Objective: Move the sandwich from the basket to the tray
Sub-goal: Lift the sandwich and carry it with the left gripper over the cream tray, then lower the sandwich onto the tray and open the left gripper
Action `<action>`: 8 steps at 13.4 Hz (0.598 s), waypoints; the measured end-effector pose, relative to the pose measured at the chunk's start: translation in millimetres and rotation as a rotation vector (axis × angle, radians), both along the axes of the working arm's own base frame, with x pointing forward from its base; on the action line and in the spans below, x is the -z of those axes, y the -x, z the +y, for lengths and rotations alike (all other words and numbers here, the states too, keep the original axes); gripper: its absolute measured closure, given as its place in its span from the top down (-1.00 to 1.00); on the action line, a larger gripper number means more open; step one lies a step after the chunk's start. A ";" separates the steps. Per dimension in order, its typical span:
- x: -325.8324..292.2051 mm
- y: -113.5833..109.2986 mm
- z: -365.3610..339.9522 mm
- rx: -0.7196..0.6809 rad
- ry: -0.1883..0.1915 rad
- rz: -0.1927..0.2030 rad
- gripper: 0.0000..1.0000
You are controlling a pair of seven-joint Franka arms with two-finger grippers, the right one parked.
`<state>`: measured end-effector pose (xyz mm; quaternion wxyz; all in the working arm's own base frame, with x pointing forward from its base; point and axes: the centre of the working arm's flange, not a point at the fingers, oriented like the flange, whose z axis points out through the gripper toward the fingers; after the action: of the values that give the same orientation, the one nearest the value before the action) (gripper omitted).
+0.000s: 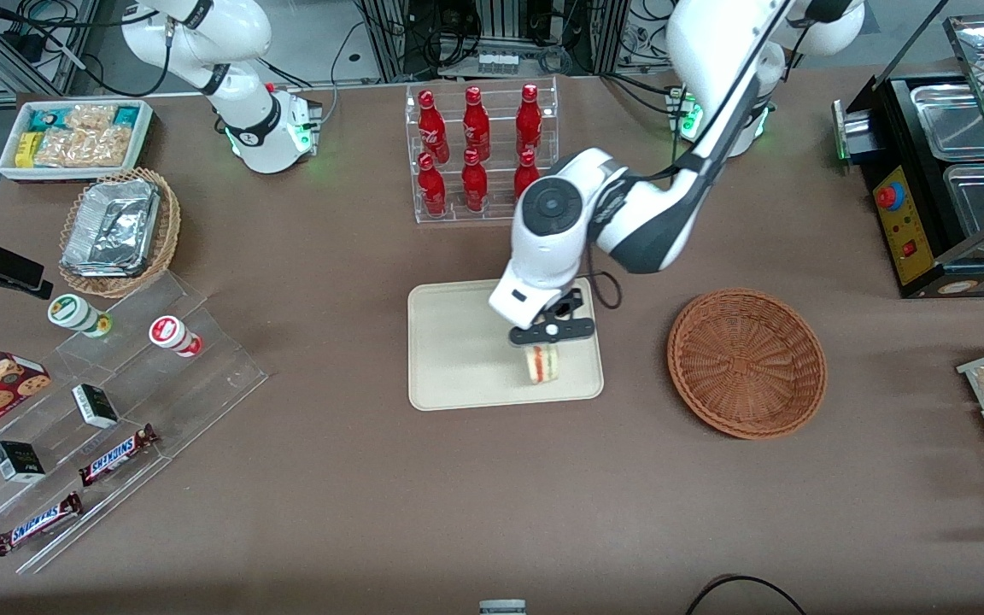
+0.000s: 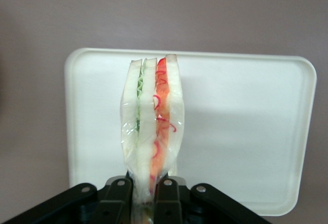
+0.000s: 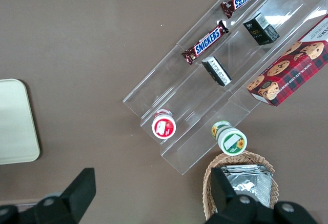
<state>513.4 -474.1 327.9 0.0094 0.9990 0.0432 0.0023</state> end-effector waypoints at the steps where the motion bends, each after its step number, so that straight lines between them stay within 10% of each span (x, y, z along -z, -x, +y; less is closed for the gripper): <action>1: 14.9 4.8 -13.1 0.018 0.006 0.001 -0.67; 8: 72.1 17.9 -35.9 0.009 0.005 0.013 -0.67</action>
<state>495.5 -510.0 255.8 0.0116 0.9992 0.0388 -0.0046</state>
